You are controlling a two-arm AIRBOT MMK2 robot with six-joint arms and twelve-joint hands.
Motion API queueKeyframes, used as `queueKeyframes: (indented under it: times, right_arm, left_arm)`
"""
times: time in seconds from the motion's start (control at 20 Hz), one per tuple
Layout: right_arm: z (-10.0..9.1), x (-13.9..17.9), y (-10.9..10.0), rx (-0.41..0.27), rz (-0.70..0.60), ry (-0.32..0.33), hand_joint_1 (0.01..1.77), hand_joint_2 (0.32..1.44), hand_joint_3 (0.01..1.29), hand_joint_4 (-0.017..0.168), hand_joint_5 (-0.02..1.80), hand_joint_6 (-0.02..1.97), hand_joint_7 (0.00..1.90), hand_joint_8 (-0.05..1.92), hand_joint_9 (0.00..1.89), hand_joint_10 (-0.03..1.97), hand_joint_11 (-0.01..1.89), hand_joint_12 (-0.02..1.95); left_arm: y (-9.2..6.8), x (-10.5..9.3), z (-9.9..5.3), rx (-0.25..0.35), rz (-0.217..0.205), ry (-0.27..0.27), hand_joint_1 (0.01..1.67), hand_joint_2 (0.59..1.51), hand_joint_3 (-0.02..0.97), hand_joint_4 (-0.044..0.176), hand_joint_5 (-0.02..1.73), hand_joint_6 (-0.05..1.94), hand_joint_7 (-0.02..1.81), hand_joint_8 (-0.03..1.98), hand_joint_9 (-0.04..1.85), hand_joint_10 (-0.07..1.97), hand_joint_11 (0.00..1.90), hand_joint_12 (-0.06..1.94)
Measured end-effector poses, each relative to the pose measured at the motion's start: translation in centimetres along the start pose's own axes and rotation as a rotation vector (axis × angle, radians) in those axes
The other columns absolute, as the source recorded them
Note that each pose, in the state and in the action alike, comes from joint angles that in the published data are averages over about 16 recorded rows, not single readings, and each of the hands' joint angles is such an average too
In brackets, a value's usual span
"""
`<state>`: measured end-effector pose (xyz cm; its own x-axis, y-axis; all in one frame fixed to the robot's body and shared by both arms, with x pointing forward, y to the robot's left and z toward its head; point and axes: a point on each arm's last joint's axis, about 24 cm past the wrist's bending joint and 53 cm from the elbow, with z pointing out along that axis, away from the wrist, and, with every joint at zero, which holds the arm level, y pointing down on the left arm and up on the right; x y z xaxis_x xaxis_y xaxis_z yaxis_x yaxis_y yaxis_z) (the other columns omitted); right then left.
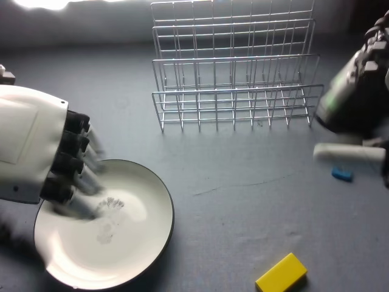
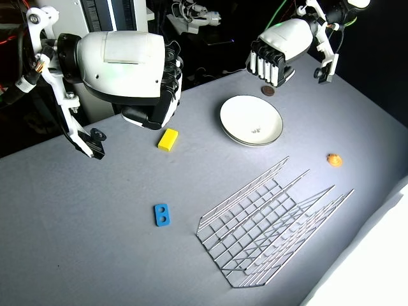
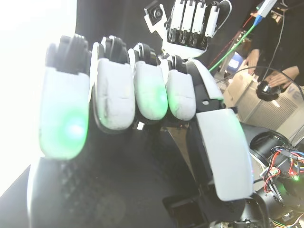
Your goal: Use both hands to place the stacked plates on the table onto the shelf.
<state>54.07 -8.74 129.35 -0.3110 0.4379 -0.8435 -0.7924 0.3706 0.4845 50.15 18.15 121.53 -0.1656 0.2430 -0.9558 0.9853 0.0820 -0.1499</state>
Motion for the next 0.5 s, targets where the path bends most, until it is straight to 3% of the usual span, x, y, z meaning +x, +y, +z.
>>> queueKeyframes:
  times: [0.4, 0.5]
  right_arm:
    - [0.00, 0.01, -0.01, 0.000, 0.000, 0.000, 0.12, 1.21, 0.03, 0.001, 0.23, 0.25, 0.24, 0.22, 0.25, 0.22, 0.30, 0.33]
    - [0.00, 0.02, 0.00, 0.000, -0.001, 0.001, 0.13, 1.20, 0.02, -0.003, 0.11, 0.09, 0.12, 0.07, 0.12, 0.07, 0.15, 0.19]
  left_arm:
    - [0.09, -0.12, -0.05, -0.002, 0.002, -0.004, 0.04, 1.038, 0.038, -0.006, 0.15, 0.13, 0.15, 0.14, 0.17, 0.15, 0.19, 0.16]
    - [0.11, -0.18, -0.06, -0.002, 0.004, -0.006, 0.02, 1.036, 0.029, -0.002, 0.07, 0.02, 0.06, 0.02, 0.07, 0.03, 0.08, 0.04]
